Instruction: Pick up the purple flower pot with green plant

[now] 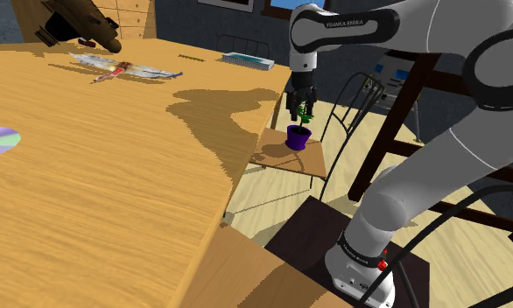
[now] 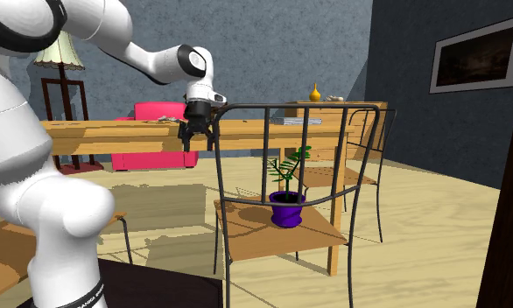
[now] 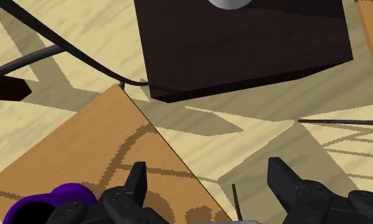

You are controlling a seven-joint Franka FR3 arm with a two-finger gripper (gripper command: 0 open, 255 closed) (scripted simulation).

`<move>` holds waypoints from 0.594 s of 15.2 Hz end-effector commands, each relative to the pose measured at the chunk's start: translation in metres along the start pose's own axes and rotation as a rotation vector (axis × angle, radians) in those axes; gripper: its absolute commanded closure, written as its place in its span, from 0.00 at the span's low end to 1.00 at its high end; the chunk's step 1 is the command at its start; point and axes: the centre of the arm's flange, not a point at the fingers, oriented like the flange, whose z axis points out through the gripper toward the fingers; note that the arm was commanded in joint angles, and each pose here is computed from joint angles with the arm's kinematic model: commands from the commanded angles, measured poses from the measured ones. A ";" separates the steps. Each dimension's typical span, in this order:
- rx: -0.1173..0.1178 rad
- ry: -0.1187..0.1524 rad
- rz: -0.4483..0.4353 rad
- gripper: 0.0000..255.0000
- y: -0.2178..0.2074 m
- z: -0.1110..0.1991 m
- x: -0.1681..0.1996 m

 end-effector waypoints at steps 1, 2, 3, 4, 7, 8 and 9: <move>-0.018 -0.010 0.004 0.00 0.020 0.000 0.019; -0.026 -0.015 0.005 0.00 0.029 -0.001 0.028; -0.035 -0.020 0.007 0.00 0.038 -0.001 0.037; -0.043 -0.024 0.009 0.00 0.047 -0.002 0.046; -0.068 -0.039 0.015 0.00 0.074 -0.003 0.073; -0.076 -0.044 0.017 0.00 0.083 -0.004 0.082; -0.085 -0.048 0.019 0.00 0.093 -0.005 0.090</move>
